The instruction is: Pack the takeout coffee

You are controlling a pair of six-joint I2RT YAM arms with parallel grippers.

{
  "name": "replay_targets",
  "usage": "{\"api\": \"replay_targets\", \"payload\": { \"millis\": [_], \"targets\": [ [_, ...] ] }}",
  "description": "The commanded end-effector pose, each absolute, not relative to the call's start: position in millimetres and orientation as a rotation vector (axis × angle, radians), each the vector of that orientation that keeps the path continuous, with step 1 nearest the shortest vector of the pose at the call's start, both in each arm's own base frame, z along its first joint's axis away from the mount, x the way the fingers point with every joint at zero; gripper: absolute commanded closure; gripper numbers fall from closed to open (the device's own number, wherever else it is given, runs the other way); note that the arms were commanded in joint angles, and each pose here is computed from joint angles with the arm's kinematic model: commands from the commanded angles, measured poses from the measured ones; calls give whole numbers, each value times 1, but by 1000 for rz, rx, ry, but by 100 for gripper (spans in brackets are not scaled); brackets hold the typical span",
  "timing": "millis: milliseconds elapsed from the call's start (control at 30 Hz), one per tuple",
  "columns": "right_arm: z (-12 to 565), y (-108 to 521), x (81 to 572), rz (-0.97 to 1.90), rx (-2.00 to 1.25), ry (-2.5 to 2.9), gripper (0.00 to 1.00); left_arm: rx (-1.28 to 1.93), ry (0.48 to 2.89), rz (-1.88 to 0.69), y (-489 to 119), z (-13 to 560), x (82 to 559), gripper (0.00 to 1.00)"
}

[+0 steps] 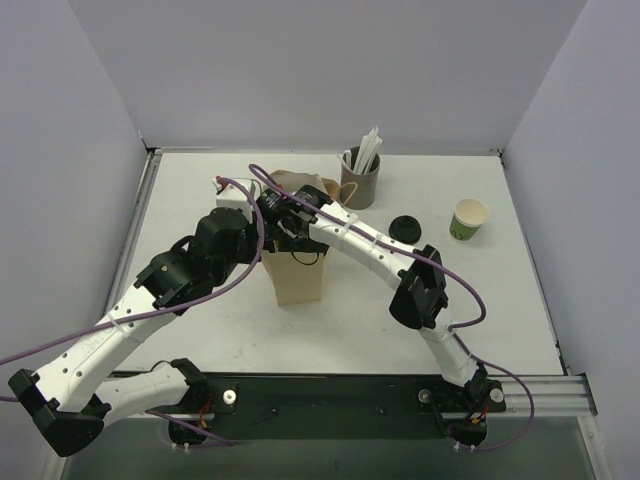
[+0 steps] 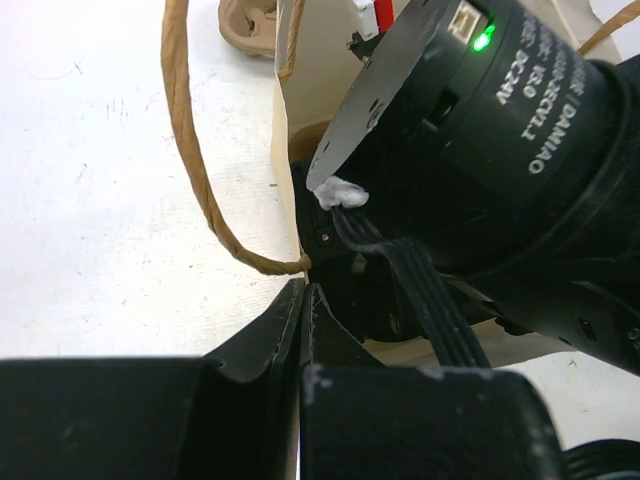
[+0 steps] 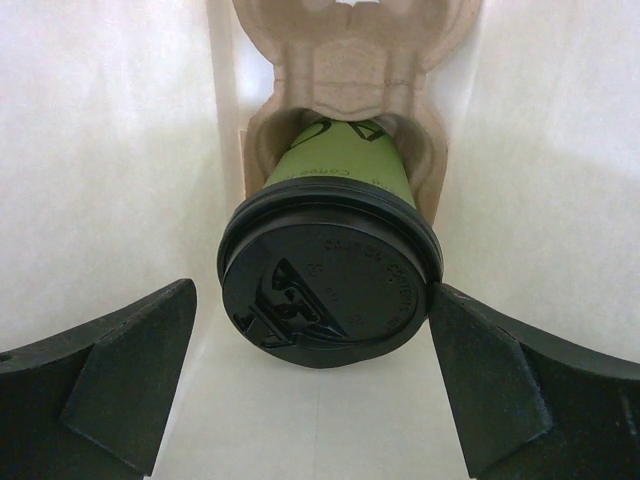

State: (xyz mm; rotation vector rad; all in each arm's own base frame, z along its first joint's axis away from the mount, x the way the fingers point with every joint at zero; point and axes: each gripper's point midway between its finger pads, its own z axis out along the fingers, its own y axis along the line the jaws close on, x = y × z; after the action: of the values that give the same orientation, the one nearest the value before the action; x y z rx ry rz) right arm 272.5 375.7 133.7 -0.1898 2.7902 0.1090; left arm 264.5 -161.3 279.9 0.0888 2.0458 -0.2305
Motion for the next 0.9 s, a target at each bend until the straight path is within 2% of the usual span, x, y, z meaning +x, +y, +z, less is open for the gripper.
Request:
{"api": "replay_targets", "payload": {
  "millis": [0, 867],
  "targets": [
    [165, 363, 265, 113, -162, 2776, 5, 71, 2033, -224, -157, 285, 265, 100],
    [206, 358, 265, 173, -142, 2699, 4, 84, 2038, -209, -159, 283, 268, 100]
  ]
}}
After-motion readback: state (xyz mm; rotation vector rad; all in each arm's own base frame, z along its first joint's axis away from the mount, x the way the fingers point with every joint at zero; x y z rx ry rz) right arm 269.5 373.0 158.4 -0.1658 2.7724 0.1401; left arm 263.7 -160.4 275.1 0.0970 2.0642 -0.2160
